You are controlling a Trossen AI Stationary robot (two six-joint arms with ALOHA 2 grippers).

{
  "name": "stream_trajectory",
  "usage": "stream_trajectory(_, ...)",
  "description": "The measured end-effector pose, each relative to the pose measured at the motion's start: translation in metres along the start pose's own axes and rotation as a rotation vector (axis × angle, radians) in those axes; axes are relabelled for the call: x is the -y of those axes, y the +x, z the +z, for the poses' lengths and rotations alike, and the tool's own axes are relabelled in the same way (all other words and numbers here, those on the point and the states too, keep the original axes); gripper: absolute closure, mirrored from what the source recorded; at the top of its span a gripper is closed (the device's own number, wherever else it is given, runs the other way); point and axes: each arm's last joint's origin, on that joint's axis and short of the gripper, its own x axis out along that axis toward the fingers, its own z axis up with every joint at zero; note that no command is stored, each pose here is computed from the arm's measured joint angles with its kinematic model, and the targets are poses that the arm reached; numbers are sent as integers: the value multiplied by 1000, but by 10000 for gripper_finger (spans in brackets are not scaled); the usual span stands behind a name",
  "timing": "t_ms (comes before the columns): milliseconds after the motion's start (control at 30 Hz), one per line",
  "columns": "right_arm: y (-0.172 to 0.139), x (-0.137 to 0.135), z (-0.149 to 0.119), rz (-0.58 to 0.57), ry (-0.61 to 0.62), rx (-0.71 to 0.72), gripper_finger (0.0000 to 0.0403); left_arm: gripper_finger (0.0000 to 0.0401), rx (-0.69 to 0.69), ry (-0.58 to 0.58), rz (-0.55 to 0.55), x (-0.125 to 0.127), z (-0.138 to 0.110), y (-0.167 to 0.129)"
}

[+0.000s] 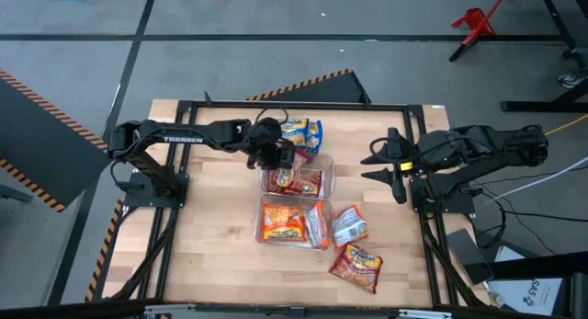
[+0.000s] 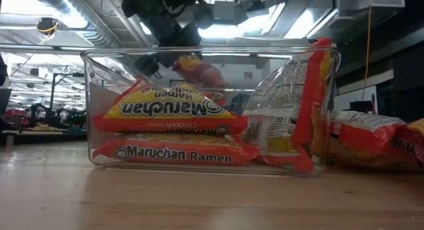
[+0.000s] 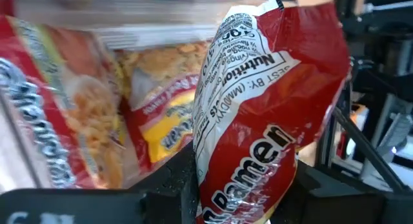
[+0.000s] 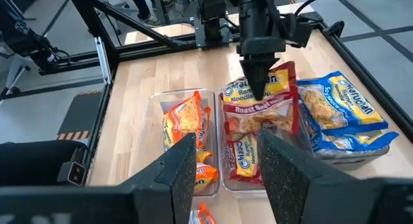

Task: Sort Maruchan noodles
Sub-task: Put the top red noodle pack into the top transparent bin

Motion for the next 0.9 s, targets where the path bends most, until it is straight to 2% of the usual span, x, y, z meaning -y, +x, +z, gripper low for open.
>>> stream_trajectory(133, 0, 0, -1, -3, -4, -9, 253, 273, -8, -44, 4, -3, -2, 2)
stream_trajectory(400, 0, 0, -1, -3, -4, -9, 253, 273, 9, -50, -54, 2, 1, 10)
stream_trajectory(500, 0, 0, -1, -3, -4, -9, 253, 273, -18, -58, -18, -3, -1, 16)
stream_trajectory(600, 0, 0, -1, -3, -5, -10, 253, 273, 2, -45, -37, 0, 2, 18)
stream_trajectory(900, 0, 0, -1, -3, -4, -9, 253, 273, -60, -46, 5, -7, 0, 32)
